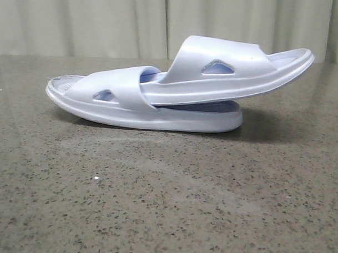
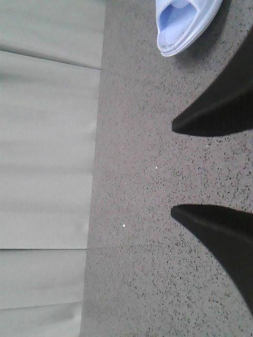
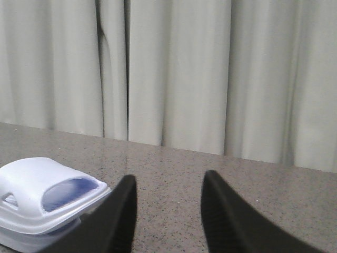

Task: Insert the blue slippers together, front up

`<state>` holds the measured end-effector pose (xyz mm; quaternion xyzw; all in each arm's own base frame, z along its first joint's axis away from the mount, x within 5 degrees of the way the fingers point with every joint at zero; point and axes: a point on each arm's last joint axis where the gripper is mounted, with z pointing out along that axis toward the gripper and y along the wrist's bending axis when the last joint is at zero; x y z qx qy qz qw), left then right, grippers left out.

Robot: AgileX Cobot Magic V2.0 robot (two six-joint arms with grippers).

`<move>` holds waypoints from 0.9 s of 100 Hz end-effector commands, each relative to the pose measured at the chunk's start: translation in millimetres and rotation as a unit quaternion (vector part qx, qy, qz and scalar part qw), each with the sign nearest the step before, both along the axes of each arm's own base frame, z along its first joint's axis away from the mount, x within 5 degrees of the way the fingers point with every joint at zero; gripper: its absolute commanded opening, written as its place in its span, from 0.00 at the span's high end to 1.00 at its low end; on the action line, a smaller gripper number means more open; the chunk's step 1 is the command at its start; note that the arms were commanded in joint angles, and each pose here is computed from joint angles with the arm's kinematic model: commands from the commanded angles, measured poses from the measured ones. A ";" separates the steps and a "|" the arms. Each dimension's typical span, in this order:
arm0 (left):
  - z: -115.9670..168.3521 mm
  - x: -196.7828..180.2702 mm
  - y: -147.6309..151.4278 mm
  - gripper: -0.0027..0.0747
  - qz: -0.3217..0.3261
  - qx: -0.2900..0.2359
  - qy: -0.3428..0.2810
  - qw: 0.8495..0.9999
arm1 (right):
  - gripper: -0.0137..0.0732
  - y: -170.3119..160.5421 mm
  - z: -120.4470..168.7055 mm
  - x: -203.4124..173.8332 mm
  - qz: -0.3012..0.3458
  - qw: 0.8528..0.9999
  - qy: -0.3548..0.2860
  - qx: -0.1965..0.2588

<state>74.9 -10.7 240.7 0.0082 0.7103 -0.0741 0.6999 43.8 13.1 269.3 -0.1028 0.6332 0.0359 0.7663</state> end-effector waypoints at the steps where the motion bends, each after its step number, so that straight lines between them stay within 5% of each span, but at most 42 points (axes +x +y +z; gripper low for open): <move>1: 8.9 0.3 -1.9 0.79 -0.011 -0.014 -0.009 1.000 | 0.78 -4.4 11.2 -1.0 -0.025 0.999 -0.028 0.004; 10: 8.9 0.3 -1.9 0.95 -0.011 -0.014 -0.009 1.000 | 0.92 -4.4 11.2 -1.0 -0.025 0.999 -0.028 0.004; 14: 8.9 0.3 -1.9 0.94 -0.011 -0.014 -0.009 1.000 | 0.97 -4.4 11.2 -1.0 -0.025 0.999 -0.028 0.004; 90: 9.2 -0.5 -6.4 0.94 -0.038 -0.014 -0.010 0.999 | 0.97 -4.2 11.0 -1.0 -0.024 0.999 -0.027 0.004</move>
